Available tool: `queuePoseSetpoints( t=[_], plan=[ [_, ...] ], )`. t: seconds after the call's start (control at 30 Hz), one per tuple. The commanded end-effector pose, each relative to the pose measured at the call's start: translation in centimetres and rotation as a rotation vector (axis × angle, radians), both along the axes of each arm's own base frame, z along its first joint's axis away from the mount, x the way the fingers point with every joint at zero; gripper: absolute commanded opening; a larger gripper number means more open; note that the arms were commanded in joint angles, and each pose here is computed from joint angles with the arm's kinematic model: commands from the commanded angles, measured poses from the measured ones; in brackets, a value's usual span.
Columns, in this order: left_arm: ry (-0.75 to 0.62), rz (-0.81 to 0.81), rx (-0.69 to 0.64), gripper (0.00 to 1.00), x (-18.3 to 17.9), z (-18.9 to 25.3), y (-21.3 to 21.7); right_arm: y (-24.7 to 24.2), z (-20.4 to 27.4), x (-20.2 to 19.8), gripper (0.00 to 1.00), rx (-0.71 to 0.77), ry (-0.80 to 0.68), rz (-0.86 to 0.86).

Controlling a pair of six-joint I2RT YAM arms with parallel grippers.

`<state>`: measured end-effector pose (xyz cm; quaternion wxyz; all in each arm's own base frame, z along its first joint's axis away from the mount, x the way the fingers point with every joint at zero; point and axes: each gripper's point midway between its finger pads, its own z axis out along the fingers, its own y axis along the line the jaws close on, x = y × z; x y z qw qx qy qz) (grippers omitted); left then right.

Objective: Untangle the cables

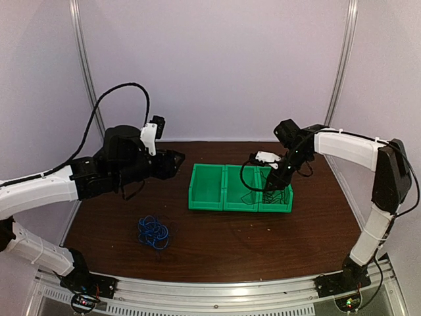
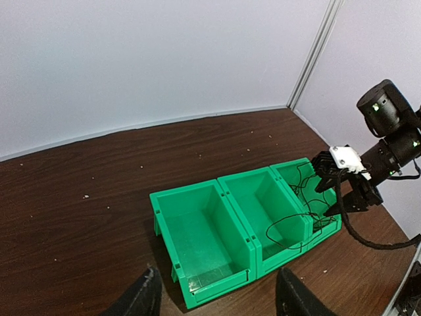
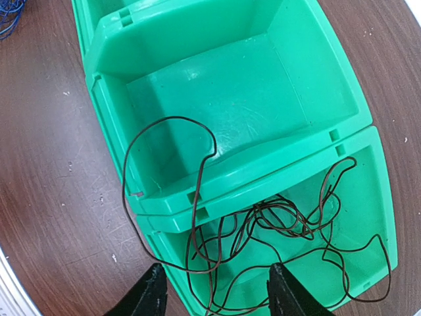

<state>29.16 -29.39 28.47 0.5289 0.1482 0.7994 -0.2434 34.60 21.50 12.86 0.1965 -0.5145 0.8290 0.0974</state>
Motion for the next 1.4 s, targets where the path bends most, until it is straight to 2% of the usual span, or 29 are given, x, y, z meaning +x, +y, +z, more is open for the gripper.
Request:
queuePoseSetpoints(
  t=[0.0,0.2,0.43,0.7,0.77,0.87,0.93,1.17,1.37],
  plan=[
    [-0.024,0.009,-0.034,0.61,-0.1,1.0,0.3,-0.6,-0.8,1.0,0.52,-0.073,-0.023,0.002],
    [-0.027,0.016,-0.027,0.61,0.0,1.0,0.5,-0.1,-1.4,-0.6,0.5,-0.048,0.03,0.073],
    [-0.024,0.009,-0.025,0.61,0.1,0.6,0.1,0.4,-2.1,-0.1,0.49,-0.043,0.022,0.05],
    [-0.027,0.017,-0.021,0.61,0.1,0.7,0.4,0.8,-3.6,0.4,0.35,-0.053,0.042,0.062],
    [-0.029,0.022,-0.02,0.61,0.1,0.7,0.5,0.8,-3.7,0.4,0.28,-0.052,0.05,0.067],
    [-0.03,0.023,-0.018,0.61,0.1,0.7,0.6,1.0,-3.2,0.5,0.06,-0.042,0.041,0.064],
    [-0.029,0.025,-0.018,0.61,0.1,0.7,0.6,1.0,-2.2,0.5,0.0,-0.026,0.019,0.062],
    [-0.027,0.023,-0.012,0.61,0.2,0.5,0.5,-1.3,2.4,2.6,0.0,0.039,-0.113,-0.04],
    [-0.027,0.013,-0.007,0.61,0.3,0.3,0.1,-4.2,2.2,4.5,0.0,0.024,-0.146,-0.138]
  ],
)
